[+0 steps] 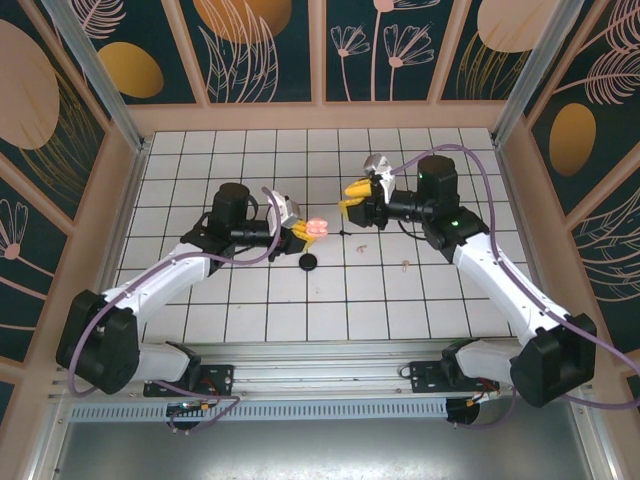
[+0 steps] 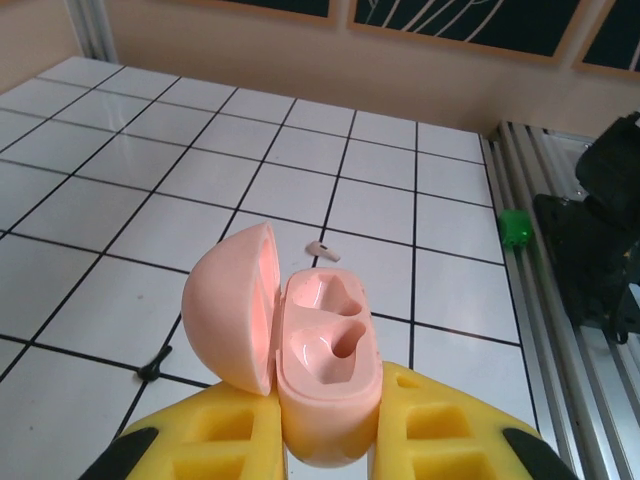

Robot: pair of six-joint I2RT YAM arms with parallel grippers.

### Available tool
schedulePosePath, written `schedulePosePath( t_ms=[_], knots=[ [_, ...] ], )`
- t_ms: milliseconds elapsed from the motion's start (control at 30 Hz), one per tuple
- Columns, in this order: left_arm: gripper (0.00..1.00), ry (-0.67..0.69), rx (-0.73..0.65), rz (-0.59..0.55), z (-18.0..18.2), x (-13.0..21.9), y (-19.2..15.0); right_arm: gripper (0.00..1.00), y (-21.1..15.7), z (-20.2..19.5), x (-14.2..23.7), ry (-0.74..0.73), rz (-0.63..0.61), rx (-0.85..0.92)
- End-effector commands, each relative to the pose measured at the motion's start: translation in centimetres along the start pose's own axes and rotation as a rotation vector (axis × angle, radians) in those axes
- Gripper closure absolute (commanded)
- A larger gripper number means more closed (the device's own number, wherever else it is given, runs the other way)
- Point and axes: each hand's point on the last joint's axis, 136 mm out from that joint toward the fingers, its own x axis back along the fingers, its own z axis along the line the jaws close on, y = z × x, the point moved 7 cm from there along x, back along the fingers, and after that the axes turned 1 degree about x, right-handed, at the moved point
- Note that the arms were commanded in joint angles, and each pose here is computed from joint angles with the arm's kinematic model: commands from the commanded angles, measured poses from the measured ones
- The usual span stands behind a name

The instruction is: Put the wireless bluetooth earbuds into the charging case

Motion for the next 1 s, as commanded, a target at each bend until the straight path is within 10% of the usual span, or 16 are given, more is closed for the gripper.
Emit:
schedulePosePath(
  t_ms=[0, 500, 967],
  knots=[
    [0.82, 0.03, 0.012, -0.014, 0.7, -0.5, -0.3, 0.6, -3.0, -1.8, 1.2, -0.24, 0.164, -0.286],
    [0.83, 0.059, 0.071, 0.015, 1.7, -1.4, -1.8, 0.67, -16.7, -7.1, 5.6, -0.785, 0.676, -1.012],
    [0.83, 0.083, 0.076, 0.034, 1.9, -1.5, -2.2, 0.63, -22.2, -10.5, 4.7, -0.878, 0.889, -1.034]
  ],
)
